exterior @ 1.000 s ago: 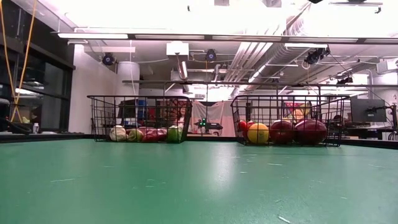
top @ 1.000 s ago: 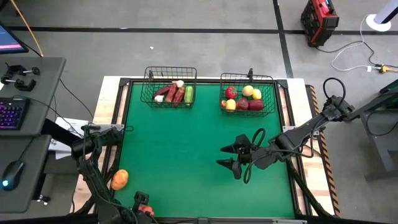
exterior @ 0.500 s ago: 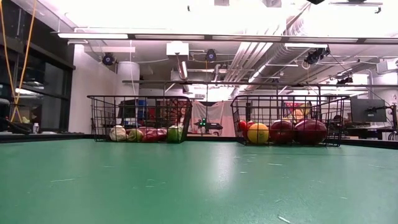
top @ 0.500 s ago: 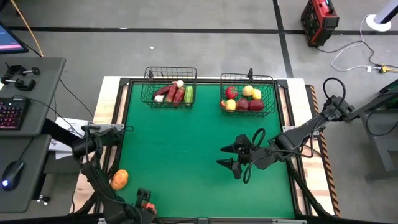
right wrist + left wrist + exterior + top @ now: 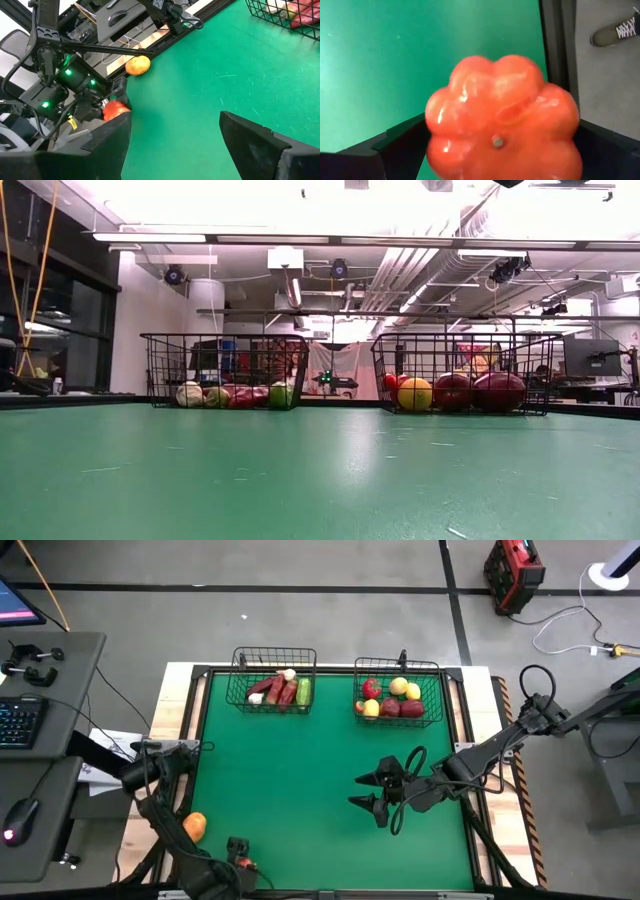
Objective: Sort produce into baskets
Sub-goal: Put the orange pumpkin into the left wire basket
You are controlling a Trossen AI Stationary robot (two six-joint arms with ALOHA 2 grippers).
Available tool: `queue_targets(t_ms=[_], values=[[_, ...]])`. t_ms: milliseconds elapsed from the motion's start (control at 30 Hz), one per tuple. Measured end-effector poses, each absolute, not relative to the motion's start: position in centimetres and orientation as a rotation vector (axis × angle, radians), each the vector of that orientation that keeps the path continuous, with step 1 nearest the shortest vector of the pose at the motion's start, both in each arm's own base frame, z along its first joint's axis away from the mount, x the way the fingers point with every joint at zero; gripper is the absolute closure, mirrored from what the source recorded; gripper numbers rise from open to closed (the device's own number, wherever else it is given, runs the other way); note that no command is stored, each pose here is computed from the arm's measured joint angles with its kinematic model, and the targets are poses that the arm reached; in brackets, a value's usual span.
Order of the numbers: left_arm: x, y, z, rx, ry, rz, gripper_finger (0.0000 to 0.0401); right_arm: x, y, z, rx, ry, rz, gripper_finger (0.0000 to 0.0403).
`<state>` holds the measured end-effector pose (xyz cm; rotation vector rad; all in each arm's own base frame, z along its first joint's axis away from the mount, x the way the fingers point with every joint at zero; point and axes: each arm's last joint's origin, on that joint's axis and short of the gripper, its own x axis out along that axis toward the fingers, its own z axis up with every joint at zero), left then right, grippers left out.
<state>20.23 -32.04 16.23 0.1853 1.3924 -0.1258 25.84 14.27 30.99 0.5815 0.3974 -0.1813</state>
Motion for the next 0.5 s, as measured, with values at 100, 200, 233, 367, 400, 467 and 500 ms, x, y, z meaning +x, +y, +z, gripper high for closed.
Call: queue_targets(t_ms=[100,200,233,367,400,467,500], values=[[20.7,-31.7,16.2,0.17,1.394,-0.108,0.0012,25.8,14.3,31.0,0.582,0.397,-0.181,0.0107],[21.2,-31.3,16.3,0.154,1.408,-0.098,0.0043,25.8,14.3,31.0,0.582,0.398,-0.181,0.0107],[21.3,-31.2,16.4,0.146,1.414,-0.097,0.0055,25.8,14.3,31.0,0.582,0.398,-0.181,0.0107],[22.2,-30.1,17.8,0.103,1.401,-0.082,0.0081,25.8,14.3,31.0,0.552,0.399,-0.175,0.0107],[22.4,-29.6,18.5,0.092,1.387,-0.071,0.0081,25.8,14.3,31.1,0.543,0.398,-0.173,0.0107],[23.0,-28.4,19.9,0.077,1.355,-0.038,0.0081,25.6,14.1,31.4,0.517,0.392,-0.164,0.0107],[23.3,-27.7,20.6,0.068,1.326,-0.016,0.0081,25.4,14.0,31.6,0.509,0.382,-0.164,0.0107]])
